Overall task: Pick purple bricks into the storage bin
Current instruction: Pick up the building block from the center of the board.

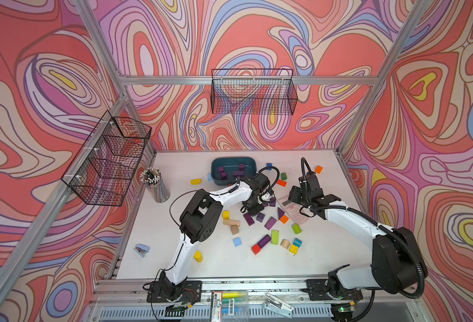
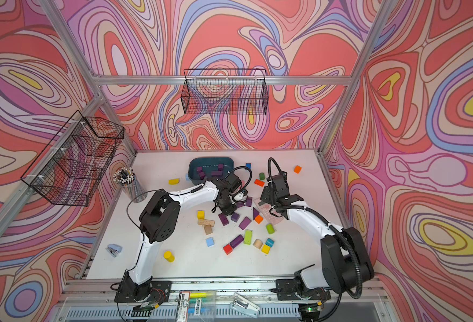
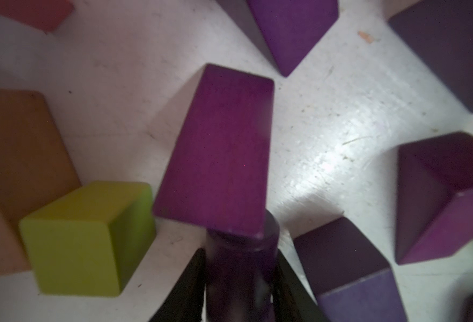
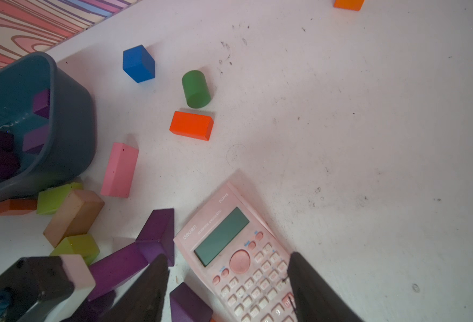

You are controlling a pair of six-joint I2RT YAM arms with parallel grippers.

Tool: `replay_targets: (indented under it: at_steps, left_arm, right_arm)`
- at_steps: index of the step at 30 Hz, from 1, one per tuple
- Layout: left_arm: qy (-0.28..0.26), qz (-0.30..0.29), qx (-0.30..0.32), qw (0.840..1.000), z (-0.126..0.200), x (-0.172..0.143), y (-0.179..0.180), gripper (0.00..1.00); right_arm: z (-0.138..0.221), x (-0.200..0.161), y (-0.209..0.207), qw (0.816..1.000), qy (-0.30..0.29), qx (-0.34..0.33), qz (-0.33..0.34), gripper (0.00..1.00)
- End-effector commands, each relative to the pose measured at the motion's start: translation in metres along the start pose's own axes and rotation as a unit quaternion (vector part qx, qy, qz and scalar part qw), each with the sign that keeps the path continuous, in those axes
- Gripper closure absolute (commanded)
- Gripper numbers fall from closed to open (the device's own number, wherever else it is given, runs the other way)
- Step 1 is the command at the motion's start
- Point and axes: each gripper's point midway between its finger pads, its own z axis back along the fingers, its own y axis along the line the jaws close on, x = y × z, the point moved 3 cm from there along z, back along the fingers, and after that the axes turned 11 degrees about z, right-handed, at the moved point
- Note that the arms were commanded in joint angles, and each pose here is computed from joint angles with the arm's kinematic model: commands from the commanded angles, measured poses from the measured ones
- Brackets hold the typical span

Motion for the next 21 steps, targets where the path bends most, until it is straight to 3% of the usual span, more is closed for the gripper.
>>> replay_targets:
  at_steps: [1, 7, 21]
  left_arm:
    - [0.015, -0.01, 0.005, 1.0, -0.007, -0.001, 0.0, 0.65]
    - [-0.009, -0.002, 0.016, 1.0, 0.008, 0.012, 0.004, 0.72]
    - [-0.069, 0.031, 0.017, 0.997, 0.057, 0.028, 0.016, 0.72]
  right_arm:
    - [0.005, 0.002, -0.003, 1.0, -0.007, -0.002, -0.006, 0.29]
    - [0.004, 0.001, -0.003, 1.0, -0.005, -0.003, -0.006, 0.29]
    - [0.004, 0.002, -0.002, 1.0, -0.005, 0.001, -0.011, 0.3]
